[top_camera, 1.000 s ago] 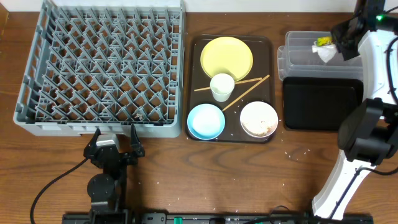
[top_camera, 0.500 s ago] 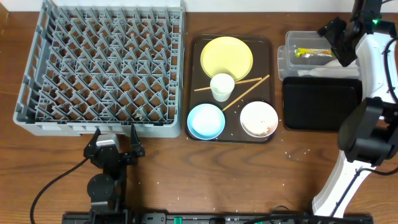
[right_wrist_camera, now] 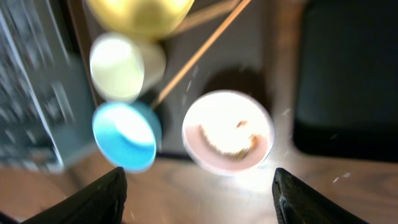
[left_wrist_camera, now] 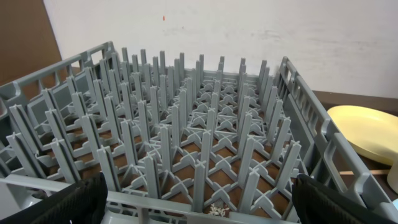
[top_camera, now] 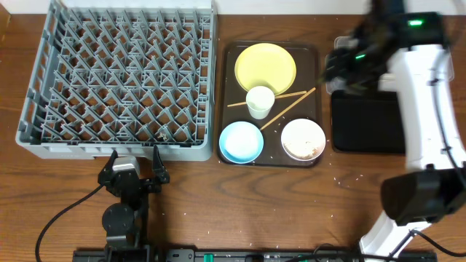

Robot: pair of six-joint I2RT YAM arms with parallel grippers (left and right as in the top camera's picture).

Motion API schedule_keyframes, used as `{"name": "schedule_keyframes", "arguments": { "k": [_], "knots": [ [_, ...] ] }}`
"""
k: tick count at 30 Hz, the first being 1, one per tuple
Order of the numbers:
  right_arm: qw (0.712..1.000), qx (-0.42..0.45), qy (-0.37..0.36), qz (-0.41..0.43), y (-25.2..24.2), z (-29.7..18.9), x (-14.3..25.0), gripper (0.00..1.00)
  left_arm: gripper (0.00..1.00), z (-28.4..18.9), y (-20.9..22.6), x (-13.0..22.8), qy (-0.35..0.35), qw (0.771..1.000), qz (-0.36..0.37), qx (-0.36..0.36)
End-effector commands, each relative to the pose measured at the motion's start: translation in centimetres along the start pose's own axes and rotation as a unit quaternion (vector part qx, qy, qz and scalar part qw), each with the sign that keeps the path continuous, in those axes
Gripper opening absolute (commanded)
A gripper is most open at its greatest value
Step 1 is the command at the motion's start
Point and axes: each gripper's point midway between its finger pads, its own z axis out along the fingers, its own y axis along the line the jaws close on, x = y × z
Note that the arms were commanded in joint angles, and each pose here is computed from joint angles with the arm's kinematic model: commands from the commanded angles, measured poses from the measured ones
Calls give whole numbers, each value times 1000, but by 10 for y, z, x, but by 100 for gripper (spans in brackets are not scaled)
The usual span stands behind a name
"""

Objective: Sort waste into correct bins and load items into the dishwasher
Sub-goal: 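Move the right gripper down to the pink bowl and grasp its rim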

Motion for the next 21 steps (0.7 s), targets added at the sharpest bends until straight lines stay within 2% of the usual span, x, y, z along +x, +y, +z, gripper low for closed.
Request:
{"name": "schedule_keyframes", "arguments": {
  "k": [1,4,5,7,10,21],
  "knots": [
    [996,46,47,-60,13,28,29,72,96,1,2,17,25,1000,8,-6],
    [990,84,70,-86,20,47,51,71,96,1,2,17,25,1000,8,-6],
    [988,98,74,-97,20,55,56,67,96,1,2,17,25,1000,8,-6],
    [979,143,73,-121,16,71,65,48,96,1,2,17,25,1000,8,-6],
    [968,191,77,-144,9,95,80,48,96,1,2,17,25,1000,8,-6],
    [959,189,91,-192,8,156,113,47,96,1,2,17,25,1000,8,-6]
  ]
}}
